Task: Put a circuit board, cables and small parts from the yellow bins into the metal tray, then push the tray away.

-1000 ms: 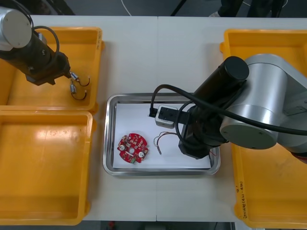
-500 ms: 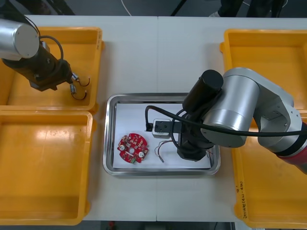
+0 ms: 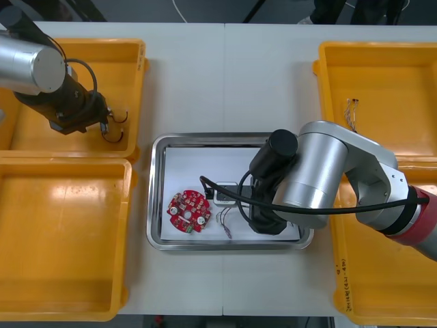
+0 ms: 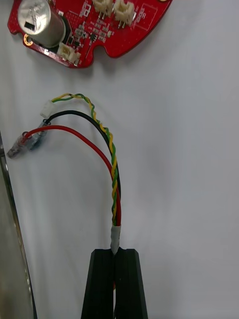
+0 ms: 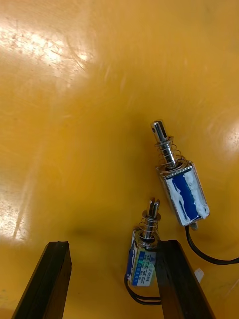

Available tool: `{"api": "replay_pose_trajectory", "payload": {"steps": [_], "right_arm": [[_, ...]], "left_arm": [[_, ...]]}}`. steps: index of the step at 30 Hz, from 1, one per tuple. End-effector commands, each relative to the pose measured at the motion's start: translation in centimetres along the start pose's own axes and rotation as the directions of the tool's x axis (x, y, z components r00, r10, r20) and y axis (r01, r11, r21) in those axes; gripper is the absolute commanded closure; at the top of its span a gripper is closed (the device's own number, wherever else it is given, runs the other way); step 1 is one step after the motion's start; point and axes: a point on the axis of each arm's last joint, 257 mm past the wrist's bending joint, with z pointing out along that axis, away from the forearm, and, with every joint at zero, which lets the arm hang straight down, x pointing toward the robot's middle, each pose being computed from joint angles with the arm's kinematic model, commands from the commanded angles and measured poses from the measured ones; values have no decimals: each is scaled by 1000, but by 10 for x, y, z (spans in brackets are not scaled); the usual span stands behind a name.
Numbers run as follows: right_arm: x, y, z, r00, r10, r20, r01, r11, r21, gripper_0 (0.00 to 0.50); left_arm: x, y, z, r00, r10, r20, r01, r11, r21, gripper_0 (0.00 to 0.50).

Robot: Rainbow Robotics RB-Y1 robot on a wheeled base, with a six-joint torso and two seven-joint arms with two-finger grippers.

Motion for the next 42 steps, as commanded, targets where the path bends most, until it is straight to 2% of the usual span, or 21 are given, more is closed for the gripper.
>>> {"api": "replay_pose_trajectory", "payload": {"steps": [1, 5, 13, 14, 16, 17, 18, 19, 20, 32, 33, 34, 36, 42], "right_arm": [[-17, -6, -4, 998, -61, 17, 61, 998, 36, 500], [-12, -8, -1, 997, -75, -2, 75, 996, 57, 500], [-5, -5, 3, 997, -73, -16, 74, 996, 54, 500], [-5, -6, 3, 997, -73, -16, 73, 996, 58, 487], [-5, -6, 4, 997, -72, -17, 73, 995, 64, 430], [-6, -8, 4, 997, -71, -12, 71, 995, 68, 332], [-7, -8, 4, 997, -71, -8, 71, 995, 70, 207], [-6, -8, 4, 997, -70, -9, 71, 995, 72, 135], [-7, -9, 4, 998, -70, -4, 70, 995, 75, 0], [-13, -20, -3, 999, -41, 20, 39, 995, 94, 0], [-16, -21, -5, 999, -37, 29, 34, 995, 95, 0], [-17, -23, -7, 999, -32, 32, 29, 995, 97, 0], [-21, -28, -14, 999, -5, 39, 1, 996, 94, 0], [-19, -41, -41, 995, 104, 14, -104, 993, 64, 0]], "left_arm": [[-12, -25, -10, 997, 74, 31, -75, 997, 26, 0], [-10, -27, -7, 997, 73, 28, -74, 997, 31, 0], [-7, -23, 0, 997, 71, 33, -72, 997, 39, 0], [-7, -21, 2, 997, 70, 36, -71, 997, 39, 0], [-6, -20, 5, 997, 70, 40, -72, 996, 43, 0], [-5, -20, 6, 997, 72, 42, -74, 996, 44, 0], [-3, -20, 8, 996, 80, 40, -82, 996, 40, 0], [-3, -20, 9, 996, 84, 40, -86, 996, 38, 0], [-2, -19, 10, 995, 89, 40, -91, 995, 32, 0], [-1, -20, 11, 995, 92, 39, -94, 995, 33, 0], [-1, -20, 11, 995, 92, 39, -94, 995, 33, 111], [-1, -20, 11, 995, 94, 39, -95, 995, 33, 188], [0, -20, 12, 995, 94, 37, -95, 995, 33, 495], [0, -19, 11, 995, 94, 39, -95, 995, 33, 500]]}}
